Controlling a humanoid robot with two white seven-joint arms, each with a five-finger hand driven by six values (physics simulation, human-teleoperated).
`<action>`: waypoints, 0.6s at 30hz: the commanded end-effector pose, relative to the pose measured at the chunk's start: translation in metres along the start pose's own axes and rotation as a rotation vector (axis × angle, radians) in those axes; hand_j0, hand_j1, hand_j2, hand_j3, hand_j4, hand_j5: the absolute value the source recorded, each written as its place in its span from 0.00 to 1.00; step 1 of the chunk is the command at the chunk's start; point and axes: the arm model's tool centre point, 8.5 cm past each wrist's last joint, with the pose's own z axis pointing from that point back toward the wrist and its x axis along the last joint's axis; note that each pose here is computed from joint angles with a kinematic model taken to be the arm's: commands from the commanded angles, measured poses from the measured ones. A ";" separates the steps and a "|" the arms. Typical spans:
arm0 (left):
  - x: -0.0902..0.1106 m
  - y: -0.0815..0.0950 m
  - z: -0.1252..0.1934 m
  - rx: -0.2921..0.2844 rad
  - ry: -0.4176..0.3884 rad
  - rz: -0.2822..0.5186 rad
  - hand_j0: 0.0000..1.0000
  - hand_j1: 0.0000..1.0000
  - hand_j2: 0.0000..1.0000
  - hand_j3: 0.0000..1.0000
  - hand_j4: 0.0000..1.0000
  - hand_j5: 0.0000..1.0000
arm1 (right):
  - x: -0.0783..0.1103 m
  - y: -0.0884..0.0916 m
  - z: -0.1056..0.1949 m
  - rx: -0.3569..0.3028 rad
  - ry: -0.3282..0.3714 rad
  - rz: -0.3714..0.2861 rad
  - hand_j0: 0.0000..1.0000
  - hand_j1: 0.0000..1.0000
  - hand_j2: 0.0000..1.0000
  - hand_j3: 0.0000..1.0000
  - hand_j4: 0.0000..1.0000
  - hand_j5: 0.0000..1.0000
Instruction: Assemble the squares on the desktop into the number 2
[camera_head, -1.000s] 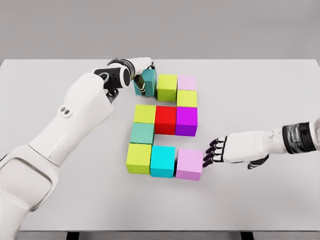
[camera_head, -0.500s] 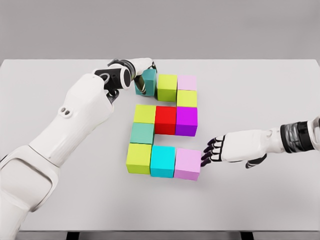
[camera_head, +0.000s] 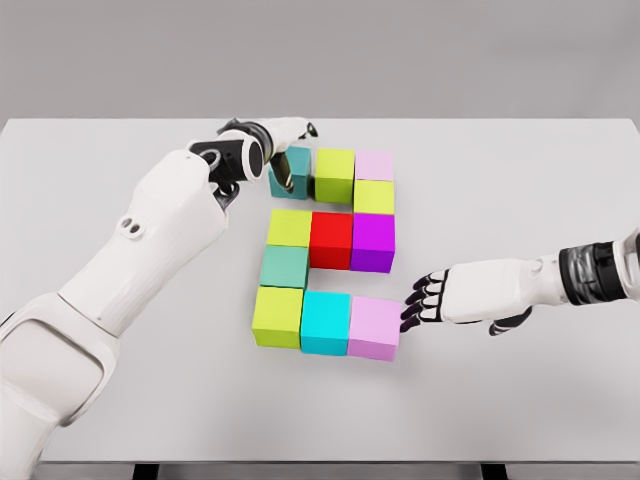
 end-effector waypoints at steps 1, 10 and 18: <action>0.002 0.005 0.005 0.019 -0.013 -0.007 0.99 0.99 0.99 0.99 0.99 0.99 | 0.000 -0.001 0.000 -0.004 0.000 -0.004 1.00 1.00 1.00 1.00 1.00 1.00; -0.002 0.006 0.008 0.027 -0.018 -0.008 0.99 0.99 0.99 0.99 0.99 0.99 | -0.016 -0.023 0.036 -0.064 0.101 0.033 1.00 1.00 1.00 1.00 1.00 1.00; -0.029 0.024 0.040 0.110 -0.044 -0.041 1.00 1.00 1.00 1.00 1.00 1.00 | -0.077 -0.002 0.206 -0.640 0.438 -0.316 1.00 1.00 1.00 1.00 1.00 1.00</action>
